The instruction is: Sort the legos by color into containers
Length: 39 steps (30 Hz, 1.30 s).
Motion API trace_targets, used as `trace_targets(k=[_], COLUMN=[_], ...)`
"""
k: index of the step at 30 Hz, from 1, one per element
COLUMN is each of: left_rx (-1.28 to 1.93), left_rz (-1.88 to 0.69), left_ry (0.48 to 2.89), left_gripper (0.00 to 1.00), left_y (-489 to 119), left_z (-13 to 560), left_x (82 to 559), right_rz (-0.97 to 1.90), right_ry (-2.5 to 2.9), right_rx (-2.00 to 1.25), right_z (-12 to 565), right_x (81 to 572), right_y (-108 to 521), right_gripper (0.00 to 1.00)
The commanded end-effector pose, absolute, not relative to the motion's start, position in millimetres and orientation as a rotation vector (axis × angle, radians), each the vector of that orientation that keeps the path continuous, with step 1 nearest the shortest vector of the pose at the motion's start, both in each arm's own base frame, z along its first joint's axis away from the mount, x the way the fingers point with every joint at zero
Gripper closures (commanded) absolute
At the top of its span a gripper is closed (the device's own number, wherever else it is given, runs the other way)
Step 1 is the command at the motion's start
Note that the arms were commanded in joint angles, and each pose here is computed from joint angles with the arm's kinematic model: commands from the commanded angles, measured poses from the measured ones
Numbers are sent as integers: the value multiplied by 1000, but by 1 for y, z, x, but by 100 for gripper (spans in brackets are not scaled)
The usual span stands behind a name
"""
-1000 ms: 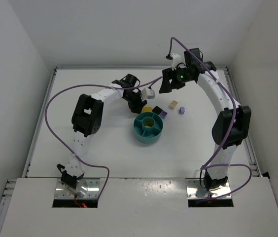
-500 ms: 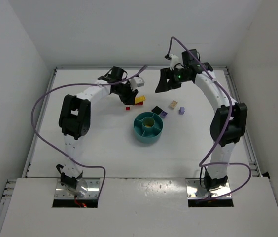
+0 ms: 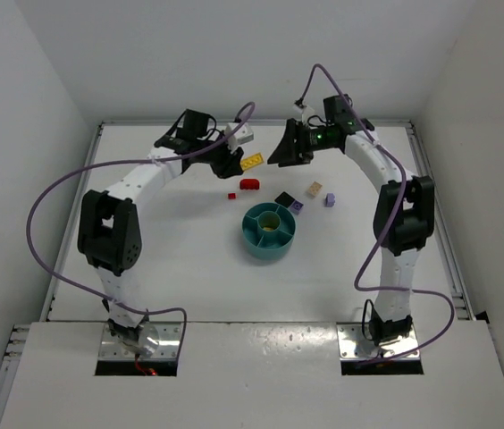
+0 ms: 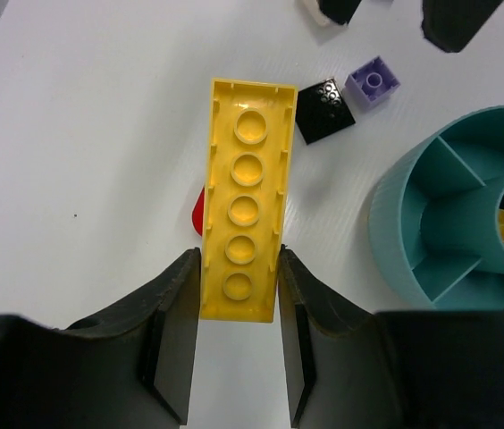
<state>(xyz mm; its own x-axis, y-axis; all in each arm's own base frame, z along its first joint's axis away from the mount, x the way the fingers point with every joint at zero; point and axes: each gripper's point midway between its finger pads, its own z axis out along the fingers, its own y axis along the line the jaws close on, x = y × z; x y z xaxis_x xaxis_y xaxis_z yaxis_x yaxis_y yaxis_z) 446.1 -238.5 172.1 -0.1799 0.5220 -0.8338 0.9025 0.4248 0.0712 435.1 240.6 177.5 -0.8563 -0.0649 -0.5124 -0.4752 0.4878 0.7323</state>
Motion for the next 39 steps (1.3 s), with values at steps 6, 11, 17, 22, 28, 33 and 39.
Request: trace_targets(k=[6,11,17,22,28,33,39], left_rx=[1214,1231,1241,1215,1200,1178,1064], left_rz=[-615,-631,-651,-626,-629,-630,-552], left_ry=[1729,1702,1672,1671,1669,1688,1772], left_gripper=[97,97,97,97,98,74,0], left_y=[-257,-270,-284,-286,-292,-291,-274], left_z=[212,219,226,230,229,226,227], left_x=[424,417,409,414,416,417,419], right_rz=[1625,1664,1690,1747,1787,1729,1478], right_ry=[2208,2218,2189,2216,2214,2214,2229], right_rx=[-453,-432,-450,-417,-426,-420,-500], right_z=[200,196,202,192,198,197,201], right_x=[430,430,431,423,406,411,421], right_y=[265,267,268,264,262,257,242], right_gripper=[30,30,39,70,81,95,99])
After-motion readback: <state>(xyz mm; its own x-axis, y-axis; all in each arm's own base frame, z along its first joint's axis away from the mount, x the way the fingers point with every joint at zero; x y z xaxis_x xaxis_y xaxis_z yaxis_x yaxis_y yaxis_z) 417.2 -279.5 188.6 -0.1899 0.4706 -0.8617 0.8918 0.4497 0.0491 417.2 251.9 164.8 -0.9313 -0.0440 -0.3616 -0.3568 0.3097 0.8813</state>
